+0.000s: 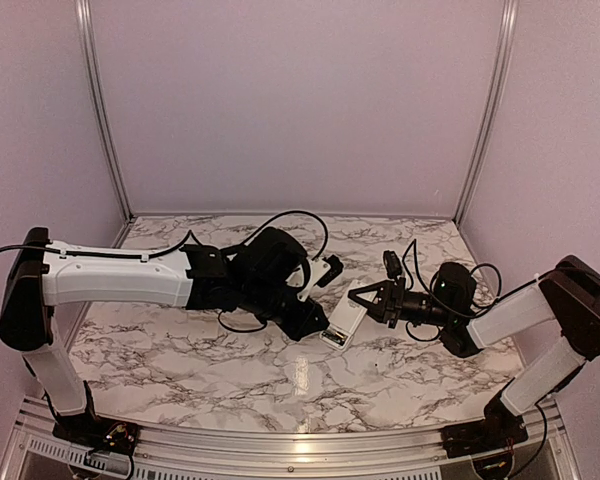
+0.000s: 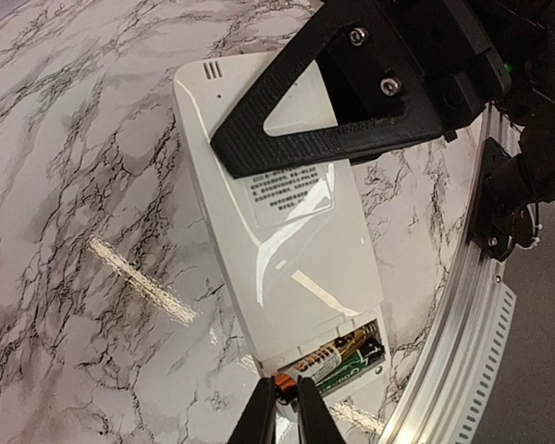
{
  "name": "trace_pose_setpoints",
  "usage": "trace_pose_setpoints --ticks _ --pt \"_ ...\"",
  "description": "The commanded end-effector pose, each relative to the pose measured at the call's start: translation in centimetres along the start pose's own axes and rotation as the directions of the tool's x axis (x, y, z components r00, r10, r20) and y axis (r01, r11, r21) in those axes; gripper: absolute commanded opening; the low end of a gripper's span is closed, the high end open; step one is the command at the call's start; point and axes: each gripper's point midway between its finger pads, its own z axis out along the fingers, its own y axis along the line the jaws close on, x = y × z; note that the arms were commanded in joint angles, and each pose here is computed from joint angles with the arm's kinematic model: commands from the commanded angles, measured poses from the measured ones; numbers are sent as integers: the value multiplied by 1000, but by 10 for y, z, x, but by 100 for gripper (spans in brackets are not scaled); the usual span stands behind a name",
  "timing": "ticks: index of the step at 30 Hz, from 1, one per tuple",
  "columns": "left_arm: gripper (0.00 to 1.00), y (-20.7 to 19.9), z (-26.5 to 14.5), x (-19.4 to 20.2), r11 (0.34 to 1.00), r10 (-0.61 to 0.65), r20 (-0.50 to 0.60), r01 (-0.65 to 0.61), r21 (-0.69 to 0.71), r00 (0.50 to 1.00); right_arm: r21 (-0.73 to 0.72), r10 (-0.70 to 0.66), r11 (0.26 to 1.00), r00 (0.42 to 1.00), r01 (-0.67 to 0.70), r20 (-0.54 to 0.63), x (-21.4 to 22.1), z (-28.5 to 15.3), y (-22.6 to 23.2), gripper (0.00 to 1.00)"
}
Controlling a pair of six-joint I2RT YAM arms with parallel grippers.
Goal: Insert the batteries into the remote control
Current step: Load the battery into the battery compartment.
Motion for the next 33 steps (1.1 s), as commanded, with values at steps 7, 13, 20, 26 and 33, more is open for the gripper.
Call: trace_pose_setpoints --ticks 7,13,20,26,33 --pt "6 -9 17 19 999 27 -94 -25 26 995 -59 -47 997 998 49 30 -13 1 21 0" --pt "4 -14 24 29 999 27 -133 -21 46 991 -72 -54 996 997 57 51 -16 -1 26 0" --pt "3 -21 26 29 996 0 -130 12 90 991 -119 -66 990 995 75 79 -17 -6 38 0" --pt "3 -30 28 29 990 -17 -130 35 139 991 -135 -66 988 993 79 96 -17 -9 40 0" --pt "2 -32 34 39 990 -7 -163 30 140 987 -150 -76 984 990 94 118 -20 -11 45 0"
